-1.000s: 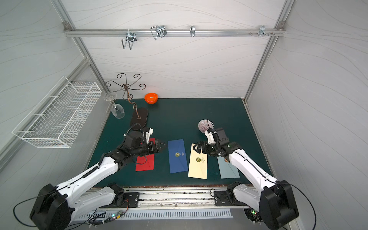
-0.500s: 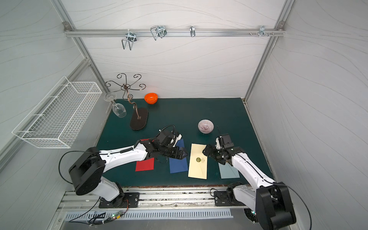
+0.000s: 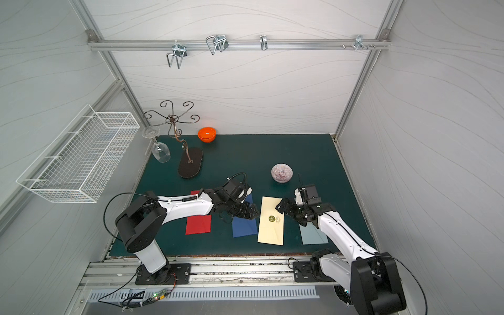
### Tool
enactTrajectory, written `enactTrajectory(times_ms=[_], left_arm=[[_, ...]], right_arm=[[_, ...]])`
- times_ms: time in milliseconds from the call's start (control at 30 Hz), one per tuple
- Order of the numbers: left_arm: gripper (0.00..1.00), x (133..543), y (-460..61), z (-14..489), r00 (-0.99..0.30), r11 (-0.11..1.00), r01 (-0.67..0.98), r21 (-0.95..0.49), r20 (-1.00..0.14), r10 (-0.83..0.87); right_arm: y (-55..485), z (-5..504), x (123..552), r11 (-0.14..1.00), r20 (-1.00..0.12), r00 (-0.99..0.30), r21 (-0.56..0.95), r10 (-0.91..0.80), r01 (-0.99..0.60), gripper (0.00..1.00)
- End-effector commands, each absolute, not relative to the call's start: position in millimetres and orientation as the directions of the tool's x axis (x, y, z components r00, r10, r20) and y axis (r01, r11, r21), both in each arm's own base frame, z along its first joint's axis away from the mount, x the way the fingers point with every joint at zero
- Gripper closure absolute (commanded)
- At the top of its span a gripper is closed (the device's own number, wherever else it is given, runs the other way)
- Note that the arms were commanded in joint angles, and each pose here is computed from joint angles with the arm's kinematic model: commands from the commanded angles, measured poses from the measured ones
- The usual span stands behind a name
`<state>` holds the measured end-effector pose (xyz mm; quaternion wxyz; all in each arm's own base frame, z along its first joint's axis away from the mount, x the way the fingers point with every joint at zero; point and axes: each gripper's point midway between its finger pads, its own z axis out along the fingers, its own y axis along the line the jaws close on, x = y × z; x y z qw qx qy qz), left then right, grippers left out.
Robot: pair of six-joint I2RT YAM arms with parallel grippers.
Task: Open the envelope
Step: Adjust the envelope at the center of the board.
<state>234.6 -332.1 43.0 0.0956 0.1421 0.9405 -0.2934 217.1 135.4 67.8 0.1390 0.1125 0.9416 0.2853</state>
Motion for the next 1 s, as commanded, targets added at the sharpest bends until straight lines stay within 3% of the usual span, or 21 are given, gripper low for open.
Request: enactTrajectory(times_ms=[0,500,967], left_arm=[[0.11,243,-327,31,-0.945,0.825,0.3,-0.479,-0.268,0.187],[0.11,268,-240,6,-0.975,0.901,0.102,-0.421,-0.223,0.006],[0.11,262,-285,108,-0.925,0.752,0.291,-0.592,-0.375,0.063]], right_arm=[[137,65,216,0.803,-0.185,-0.941,0.582,0.285,0.129,0.01],[150,64,213,0.773,-0.155,-0.956,0.627,0.247,0.098,0.01],[166,70,199,0.794,-0.184,-0.97,0.607,0.16,0.016,0.03]])
